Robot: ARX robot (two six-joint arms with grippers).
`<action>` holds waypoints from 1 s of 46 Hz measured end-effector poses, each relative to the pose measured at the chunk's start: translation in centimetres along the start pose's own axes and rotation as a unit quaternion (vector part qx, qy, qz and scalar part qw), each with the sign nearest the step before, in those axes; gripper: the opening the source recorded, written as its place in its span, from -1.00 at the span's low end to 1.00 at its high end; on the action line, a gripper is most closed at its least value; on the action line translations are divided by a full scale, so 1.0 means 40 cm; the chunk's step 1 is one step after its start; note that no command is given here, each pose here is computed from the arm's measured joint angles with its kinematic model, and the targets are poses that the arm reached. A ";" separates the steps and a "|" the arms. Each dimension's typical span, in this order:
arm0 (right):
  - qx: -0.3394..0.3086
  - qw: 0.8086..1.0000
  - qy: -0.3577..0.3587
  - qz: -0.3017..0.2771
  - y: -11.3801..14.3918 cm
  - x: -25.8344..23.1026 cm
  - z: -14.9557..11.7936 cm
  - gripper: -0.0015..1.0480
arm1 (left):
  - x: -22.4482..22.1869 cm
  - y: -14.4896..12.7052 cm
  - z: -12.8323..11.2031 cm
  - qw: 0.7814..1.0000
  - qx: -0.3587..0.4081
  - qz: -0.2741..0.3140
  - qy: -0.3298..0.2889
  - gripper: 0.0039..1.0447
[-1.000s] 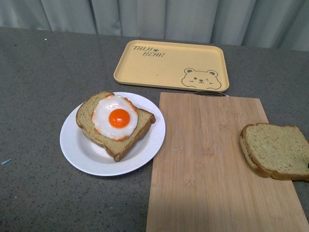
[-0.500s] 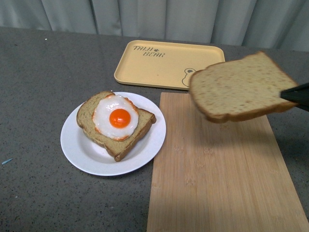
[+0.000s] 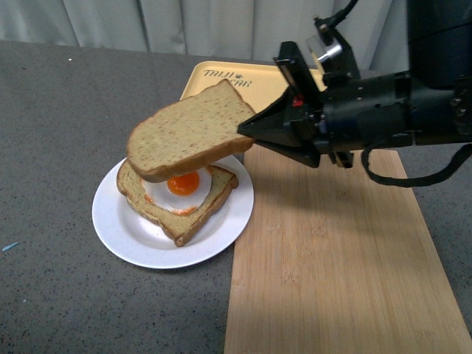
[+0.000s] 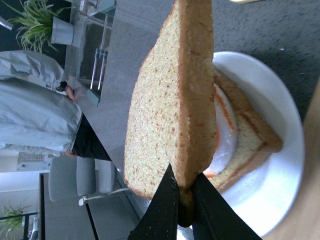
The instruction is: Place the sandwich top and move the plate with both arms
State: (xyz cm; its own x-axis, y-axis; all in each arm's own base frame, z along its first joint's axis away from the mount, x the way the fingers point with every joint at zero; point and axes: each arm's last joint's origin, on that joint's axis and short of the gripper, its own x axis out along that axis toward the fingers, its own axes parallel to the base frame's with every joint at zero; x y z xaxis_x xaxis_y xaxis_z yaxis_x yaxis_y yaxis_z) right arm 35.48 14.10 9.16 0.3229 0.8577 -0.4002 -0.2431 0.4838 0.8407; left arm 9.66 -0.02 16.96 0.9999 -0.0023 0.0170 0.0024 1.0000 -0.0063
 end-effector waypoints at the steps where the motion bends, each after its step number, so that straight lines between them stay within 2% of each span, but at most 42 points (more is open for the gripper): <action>1: 0.000 1.000 0.003 0.001 0.002 0.009 -0.003 -0.95 | 0.000 0.000 0.000 1.000 0.000 0.000 0.000 0.88; 11: 0.024 0.999 0.029 -0.003 -0.004 0.102 -0.027 -0.95 | 0.000 0.000 0.000 1.000 0.000 0.000 0.000 0.88; 20: 0.039 0.998 0.037 -0.031 -0.025 0.113 -0.043 -0.94 | 0.000 0.000 0.000 1.000 0.000 0.000 0.000 0.88; 22: 0.034 0.998 0.031 -0.039 -0.028 0.111 -0.041 -0.82 | 0.000 0.000 0.000 1.000 0.000 0.000 0.000 0.88; 31: 0.002 0.996 -0.007 -0.090 -0.045 0.059 -0.045 0.01 | 0.000 0.000 0.000 1.000 0.000 0.000 0.000 0.88; 34: -0.019 0.996 -0.018 -0.091 -0.031 0.043 -0.034 0.31 | 0.000 0.000 0.000 1.000 0.000 0.000 0.000 0.88; 37: -0.027 0.995 -0.020 -0.091 -0.028 0.040 -0.031 0.52 | 0.000 0.000 0.000 1.000 0.000 0.000 0.000 0.88; 38: -0.049 0.992 -0.040 -0.106 -0.030 0.042 -0.032 0.54 | 0.000 0.000 0.000 1.000 0.000 0.000 0.000 0.88; 41: -0.117 0.976 -0.105 -0.149 -0.040 0.047 -0.046 0.39 | 0.000 0.000 0.000 1.000 0.000 0.000 0.000 0.88; 43: -0.185 0.946 -0.174 -0.201 -0.056 0.028 -0.071 0.18 | 0.000 0.000 0.000 1.000 0.000 0.000 0.000 0.88; 44: -0.186 0.942 -0.185 -0.207 -0.058 0.024 -0.076 0.14 | 0.000 0.000 0.000 1.000 0.000 0.000 0.000 0.88; 46: -0.238 0.909 -0.232 -0.250 -0.064 -0.007 -0.096 -0.03 | 0.000 0.000 0.000 1.000 0.000 0.000 0.000 0.88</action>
State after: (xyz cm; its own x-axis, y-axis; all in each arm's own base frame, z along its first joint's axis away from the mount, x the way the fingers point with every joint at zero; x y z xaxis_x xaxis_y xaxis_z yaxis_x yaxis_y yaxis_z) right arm 32.51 13.30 5.72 0.8261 0.3969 -0.3999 -0.2918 0.9086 0.2990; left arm 9.66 -0.02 16.96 0.9999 -0.0023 0.0170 0.0024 1.0000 -0.0063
